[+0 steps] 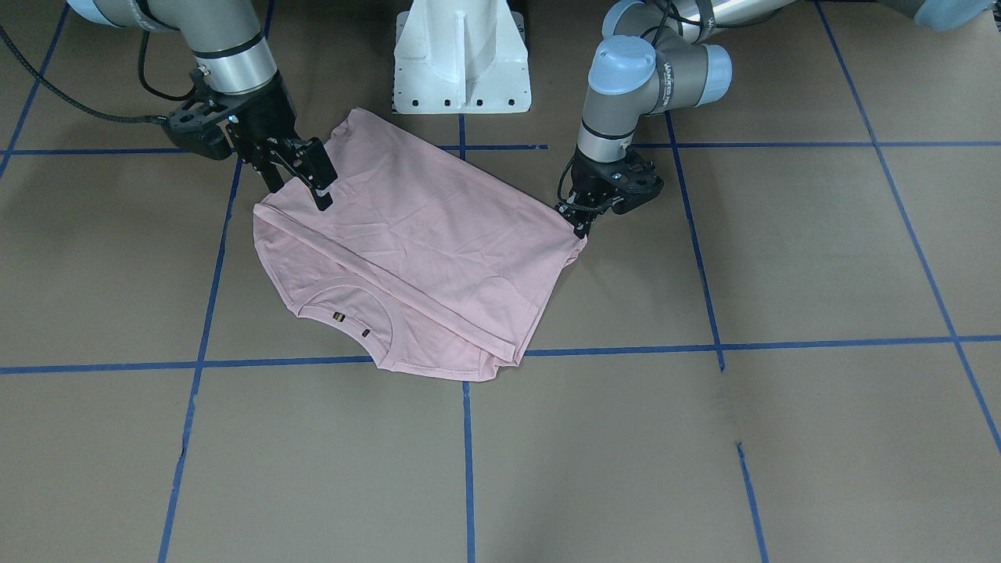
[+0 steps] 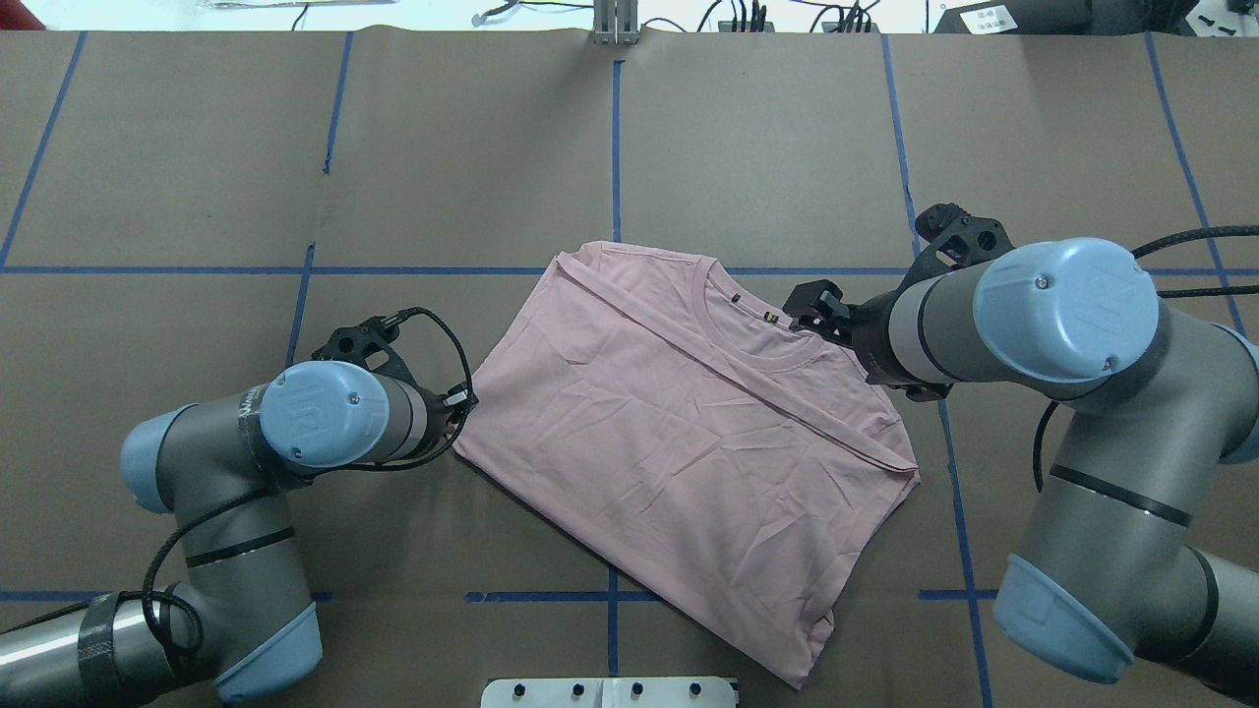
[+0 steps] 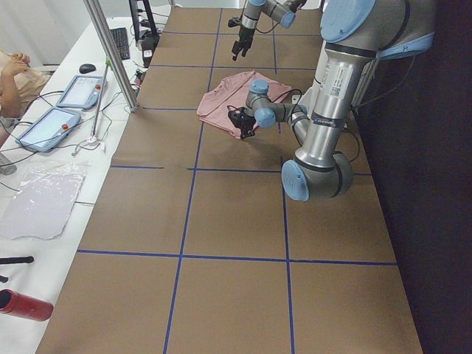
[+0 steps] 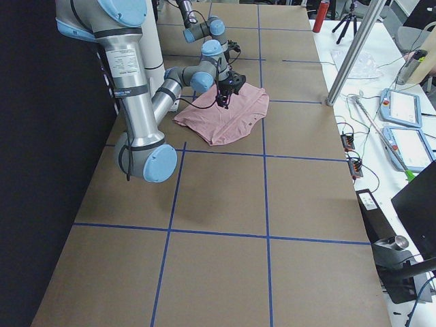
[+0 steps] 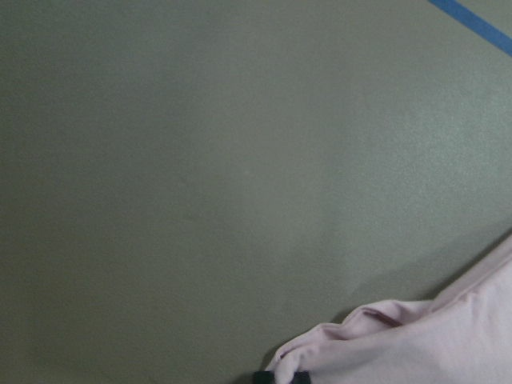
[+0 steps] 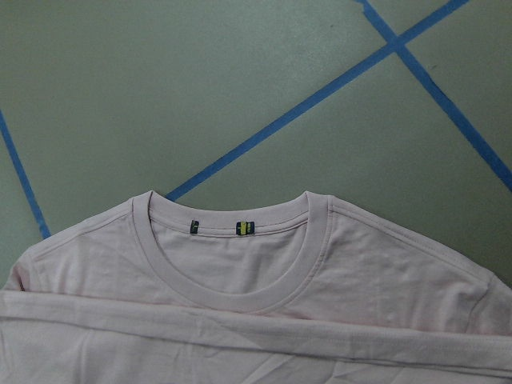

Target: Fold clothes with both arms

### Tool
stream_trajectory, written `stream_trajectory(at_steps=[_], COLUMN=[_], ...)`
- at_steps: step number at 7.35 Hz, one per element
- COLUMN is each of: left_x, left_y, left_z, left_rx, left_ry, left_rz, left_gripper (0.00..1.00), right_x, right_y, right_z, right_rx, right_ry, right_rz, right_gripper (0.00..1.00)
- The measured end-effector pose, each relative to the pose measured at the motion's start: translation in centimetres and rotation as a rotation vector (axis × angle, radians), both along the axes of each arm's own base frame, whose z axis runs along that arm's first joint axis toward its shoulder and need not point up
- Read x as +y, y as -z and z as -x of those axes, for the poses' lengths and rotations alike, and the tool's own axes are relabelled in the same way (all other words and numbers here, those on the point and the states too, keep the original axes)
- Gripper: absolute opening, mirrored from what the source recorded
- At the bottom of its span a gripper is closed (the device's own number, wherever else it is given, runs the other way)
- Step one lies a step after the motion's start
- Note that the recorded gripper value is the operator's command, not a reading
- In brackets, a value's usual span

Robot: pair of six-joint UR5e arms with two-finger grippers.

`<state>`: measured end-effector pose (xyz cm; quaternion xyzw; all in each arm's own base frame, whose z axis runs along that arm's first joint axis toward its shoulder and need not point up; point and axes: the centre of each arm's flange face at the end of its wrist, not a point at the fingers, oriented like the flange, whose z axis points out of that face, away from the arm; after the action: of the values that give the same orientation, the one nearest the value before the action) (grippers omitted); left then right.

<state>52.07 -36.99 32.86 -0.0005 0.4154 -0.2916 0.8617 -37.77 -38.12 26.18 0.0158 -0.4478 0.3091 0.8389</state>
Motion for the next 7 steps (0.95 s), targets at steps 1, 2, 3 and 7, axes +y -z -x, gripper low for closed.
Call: stream_trajectory(at_steps=[1, 2, 3, 7], left_x=[-1.0, -2.7, -5.6, -24.7], left_y=[0.2, 0.4, 0.8, 3.6], left_z=[0.9, 2.2, 3.9, 2.5], left_rx=[-0.009, -0.027, -0.048, -0.079], left_ry=[-0.011, -0.026, -0.033, 0.074], left_rz=[-0.035, -0.087, -0.155, -0.292], left_gripper=[0.0, 0.0, 0.0, 0.0], right_x=[0.0, 0.0, 0.0, 0.2], right_y=[0.0, 0.0, 0.1, 1.1], right_z=[0.0, 0.0, 0.1, 1.9], right_rx=[0.0, -0.001, -0.005, -0.057], right_ry=[0.0, 0.001, 0.001, 0.005], right_rz=[0.0, 0.0, -0.002, -0.036], right_gripper=[1.0, 1.0, 1.0, 1.0])
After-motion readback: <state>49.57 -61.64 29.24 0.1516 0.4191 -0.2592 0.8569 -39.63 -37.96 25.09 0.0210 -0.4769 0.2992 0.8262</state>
